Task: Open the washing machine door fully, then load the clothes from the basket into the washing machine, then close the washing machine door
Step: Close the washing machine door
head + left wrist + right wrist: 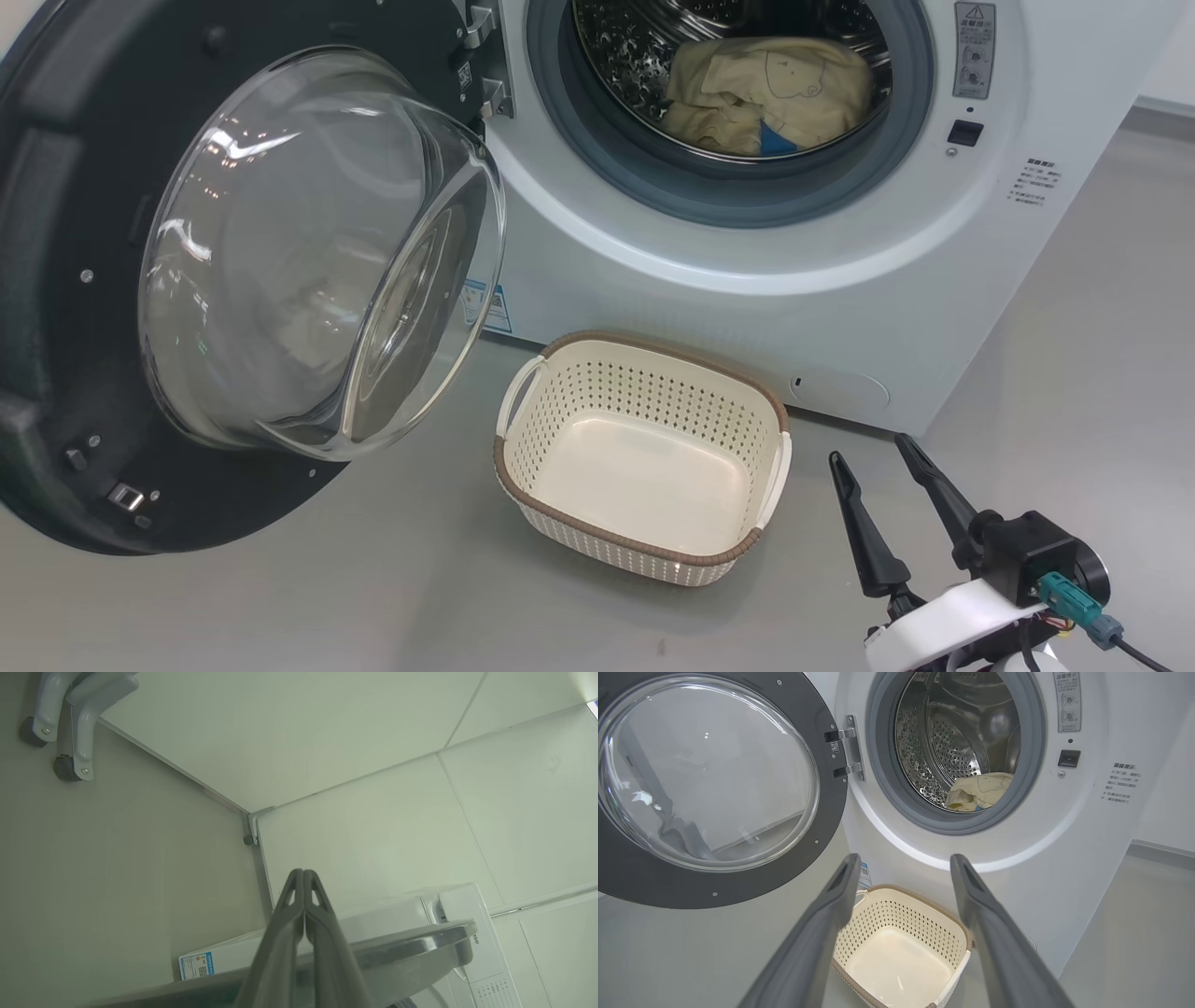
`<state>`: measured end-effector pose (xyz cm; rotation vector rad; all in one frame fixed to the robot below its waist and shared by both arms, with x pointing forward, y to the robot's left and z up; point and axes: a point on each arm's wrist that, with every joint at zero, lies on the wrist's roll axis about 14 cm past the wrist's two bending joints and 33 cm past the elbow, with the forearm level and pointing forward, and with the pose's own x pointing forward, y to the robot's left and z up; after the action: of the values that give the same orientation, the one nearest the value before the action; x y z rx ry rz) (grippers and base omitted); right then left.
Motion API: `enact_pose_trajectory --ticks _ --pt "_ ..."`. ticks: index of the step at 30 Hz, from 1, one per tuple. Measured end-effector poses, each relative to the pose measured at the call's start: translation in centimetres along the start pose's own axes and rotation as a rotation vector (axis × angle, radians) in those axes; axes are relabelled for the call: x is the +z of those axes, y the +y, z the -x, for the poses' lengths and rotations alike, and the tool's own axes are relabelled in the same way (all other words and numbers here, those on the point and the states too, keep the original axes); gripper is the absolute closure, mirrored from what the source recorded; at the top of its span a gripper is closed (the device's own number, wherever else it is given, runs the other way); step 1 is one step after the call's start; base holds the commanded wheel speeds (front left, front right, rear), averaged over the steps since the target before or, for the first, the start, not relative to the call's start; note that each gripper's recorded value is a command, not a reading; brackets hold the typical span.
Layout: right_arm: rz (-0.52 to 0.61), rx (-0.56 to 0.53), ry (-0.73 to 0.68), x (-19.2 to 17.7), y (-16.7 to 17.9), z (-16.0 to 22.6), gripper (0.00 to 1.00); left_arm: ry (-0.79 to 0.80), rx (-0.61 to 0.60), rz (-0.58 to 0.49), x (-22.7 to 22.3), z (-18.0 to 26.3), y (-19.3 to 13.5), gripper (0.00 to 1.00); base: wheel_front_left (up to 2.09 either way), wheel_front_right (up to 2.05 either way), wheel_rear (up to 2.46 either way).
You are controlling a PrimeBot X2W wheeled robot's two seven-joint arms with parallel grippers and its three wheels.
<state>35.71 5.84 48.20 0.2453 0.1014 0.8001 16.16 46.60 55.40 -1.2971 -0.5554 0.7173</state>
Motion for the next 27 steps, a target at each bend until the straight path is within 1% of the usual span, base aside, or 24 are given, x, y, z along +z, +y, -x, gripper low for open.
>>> enact_pose_trajectory --ticks 7,10,17,21,27 --pt "0.003 -0.001 -0.003 0.1 0.0 0.1 0.00 0.078 0.027 -0.007 -1.2 -0.5 0.7 1.00 0.00 0.00 0.00" --pt "0.004 -0.001 -0.005 0.2 0.0 0.1 0.00 0.110 0.033 0.012 -1.9 -0.7 0.9 1.00 0.00 0.00 0.00" --pt "0.005 -0.005 -0.009 0.4 0.1 0.3 0.00 0.212 0.065 0.009 -4.2 -0.7 1.9 1.00 0.00 0.00 0.00" --pt "-0.001 -0.006 -0.005 0.3 0.2 0.4 0.00 0.241 0.061 0.001 -4.8 -0.9 1.9 1.00 0.00 0.00 0.00" --pt "0.000 -0.033 -0.008 0.4 -0.7 0.7 0.00 0.302 0.044 -0.008 -6.1 -1.1 1.7 1.00 0.00 0.00 0.00"
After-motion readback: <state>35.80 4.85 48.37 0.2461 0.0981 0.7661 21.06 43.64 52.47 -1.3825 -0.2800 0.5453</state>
